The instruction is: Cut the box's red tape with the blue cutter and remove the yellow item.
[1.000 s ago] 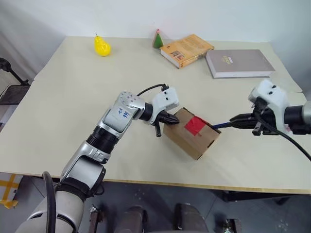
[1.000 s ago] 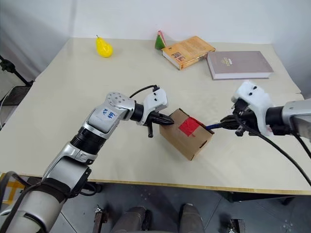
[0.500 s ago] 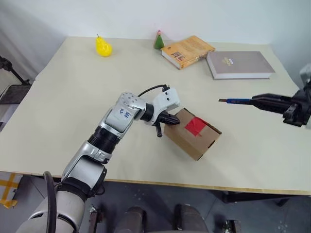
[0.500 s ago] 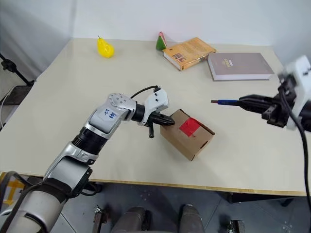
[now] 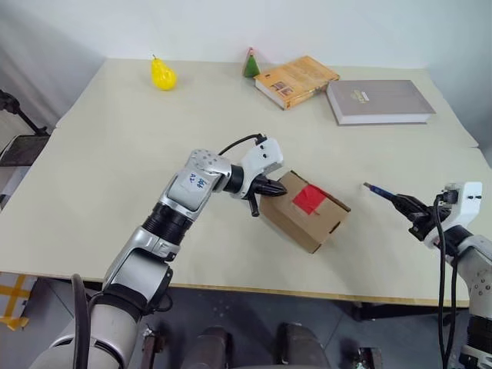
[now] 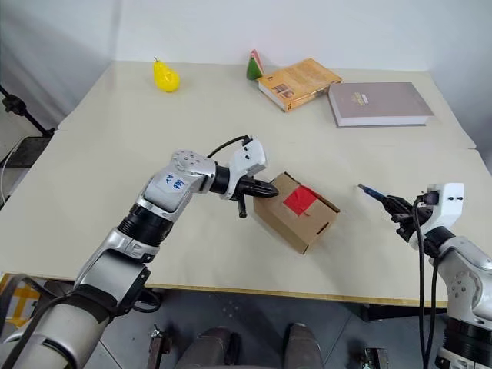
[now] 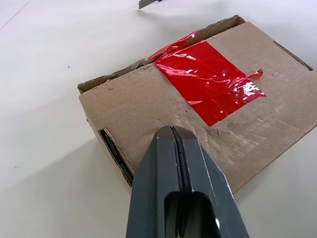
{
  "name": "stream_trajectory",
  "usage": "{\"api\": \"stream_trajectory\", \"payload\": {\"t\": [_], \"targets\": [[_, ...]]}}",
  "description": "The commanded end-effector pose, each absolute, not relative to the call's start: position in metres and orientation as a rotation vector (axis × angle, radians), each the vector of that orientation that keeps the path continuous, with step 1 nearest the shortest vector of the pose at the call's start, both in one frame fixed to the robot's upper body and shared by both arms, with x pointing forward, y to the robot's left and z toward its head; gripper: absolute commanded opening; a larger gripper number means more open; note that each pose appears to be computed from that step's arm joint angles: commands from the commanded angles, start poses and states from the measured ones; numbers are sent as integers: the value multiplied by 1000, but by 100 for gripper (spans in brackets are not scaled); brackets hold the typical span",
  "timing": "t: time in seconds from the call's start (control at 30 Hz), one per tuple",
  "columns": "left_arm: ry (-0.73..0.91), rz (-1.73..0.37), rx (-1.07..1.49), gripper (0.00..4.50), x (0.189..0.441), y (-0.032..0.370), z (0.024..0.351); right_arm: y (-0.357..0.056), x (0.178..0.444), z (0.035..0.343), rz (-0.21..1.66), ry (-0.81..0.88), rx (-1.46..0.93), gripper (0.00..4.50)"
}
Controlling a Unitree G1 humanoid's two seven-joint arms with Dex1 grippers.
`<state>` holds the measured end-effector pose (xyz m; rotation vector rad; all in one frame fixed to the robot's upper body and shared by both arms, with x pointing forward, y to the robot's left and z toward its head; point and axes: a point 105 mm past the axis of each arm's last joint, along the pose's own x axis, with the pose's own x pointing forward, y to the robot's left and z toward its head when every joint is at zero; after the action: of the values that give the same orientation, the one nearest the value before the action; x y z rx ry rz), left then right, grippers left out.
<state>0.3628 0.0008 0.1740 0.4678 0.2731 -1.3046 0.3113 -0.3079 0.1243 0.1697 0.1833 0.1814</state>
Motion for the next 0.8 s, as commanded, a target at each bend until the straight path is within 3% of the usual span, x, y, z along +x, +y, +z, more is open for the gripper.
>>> {"api": "stream_trajectory", "payload": {"t": [0.03, 0.27, 0.47, 0.57, 0.8], "targets": [[214, -1289, 457, 0, 363, 5, 193, -324, 309, 137, 129, 163, 132, 215], [200, -1272, 427, 0, 358, 20, 213, -340, 306, 178, 116, 128, -5, 448], [276, -1281, 378, 0, 346, 38, 214, -319, 329, 204, 170, 164, -126, 448], [377, -1312, 410, 0, 336, 44, 189, -275, 342, 197, 366, 295, -209, 392], [528, -1398, 439, 0, 310, 38, 155, -221, 375, 195, 600, 360, -375, 153]]}}
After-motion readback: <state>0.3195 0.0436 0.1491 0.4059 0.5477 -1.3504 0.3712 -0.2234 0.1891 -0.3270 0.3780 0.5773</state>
